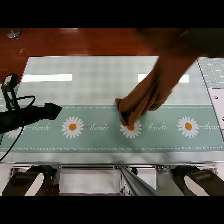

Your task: Fold the shirts.

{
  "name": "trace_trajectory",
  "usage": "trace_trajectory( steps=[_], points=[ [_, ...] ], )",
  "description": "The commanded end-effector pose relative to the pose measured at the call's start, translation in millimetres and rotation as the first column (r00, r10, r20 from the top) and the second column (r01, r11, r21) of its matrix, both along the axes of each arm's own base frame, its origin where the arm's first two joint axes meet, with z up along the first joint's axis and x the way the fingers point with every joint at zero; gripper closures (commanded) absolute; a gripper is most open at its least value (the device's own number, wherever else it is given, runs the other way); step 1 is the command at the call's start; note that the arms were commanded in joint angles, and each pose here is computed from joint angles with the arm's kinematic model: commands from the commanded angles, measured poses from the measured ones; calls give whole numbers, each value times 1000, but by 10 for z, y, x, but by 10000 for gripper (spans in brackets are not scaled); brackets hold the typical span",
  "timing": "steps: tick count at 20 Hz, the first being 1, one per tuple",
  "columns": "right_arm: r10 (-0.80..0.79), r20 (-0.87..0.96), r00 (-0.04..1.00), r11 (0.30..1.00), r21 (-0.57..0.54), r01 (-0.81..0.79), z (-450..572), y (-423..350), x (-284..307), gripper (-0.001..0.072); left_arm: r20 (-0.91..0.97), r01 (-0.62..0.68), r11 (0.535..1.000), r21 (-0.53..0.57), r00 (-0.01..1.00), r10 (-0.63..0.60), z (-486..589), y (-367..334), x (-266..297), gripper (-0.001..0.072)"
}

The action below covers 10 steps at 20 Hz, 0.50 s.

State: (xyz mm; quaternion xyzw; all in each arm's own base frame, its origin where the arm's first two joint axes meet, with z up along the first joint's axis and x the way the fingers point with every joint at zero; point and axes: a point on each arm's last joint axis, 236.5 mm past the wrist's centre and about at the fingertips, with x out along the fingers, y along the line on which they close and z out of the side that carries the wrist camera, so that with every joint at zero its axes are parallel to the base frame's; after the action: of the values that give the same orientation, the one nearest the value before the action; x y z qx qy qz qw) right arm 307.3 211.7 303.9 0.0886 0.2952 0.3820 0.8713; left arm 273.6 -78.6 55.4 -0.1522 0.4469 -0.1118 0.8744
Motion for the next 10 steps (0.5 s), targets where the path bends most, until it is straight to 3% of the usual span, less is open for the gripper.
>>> trace_trajectory(
  steps=[1,5,8,9,10],
  points=[
    [66,-200,978,995,-57,-79,-1267,864,-10,684,2,-12,1000,29,1000,12,-63,70,83,6],
    [142,-452,881,969,-117,-216,-2677,1828,-202,684,-62,-13,992,125,998,21,-304,268,126,6],
    [196,-616,763,965,-18,-262,-3126,2285,-358,681,-78,-59,991,119,995,69,-326,394,186,6],
    [252,-635,730,952,29,-304,-3093,2409,-415,541,-77,-62,992,107,995,70,-315,375,189,6],
    [298,-635,713,937,51,-346,-3017,2453,-419,154,-80,-61,995,80,995,67,-304,318,187,6]
  ],
)
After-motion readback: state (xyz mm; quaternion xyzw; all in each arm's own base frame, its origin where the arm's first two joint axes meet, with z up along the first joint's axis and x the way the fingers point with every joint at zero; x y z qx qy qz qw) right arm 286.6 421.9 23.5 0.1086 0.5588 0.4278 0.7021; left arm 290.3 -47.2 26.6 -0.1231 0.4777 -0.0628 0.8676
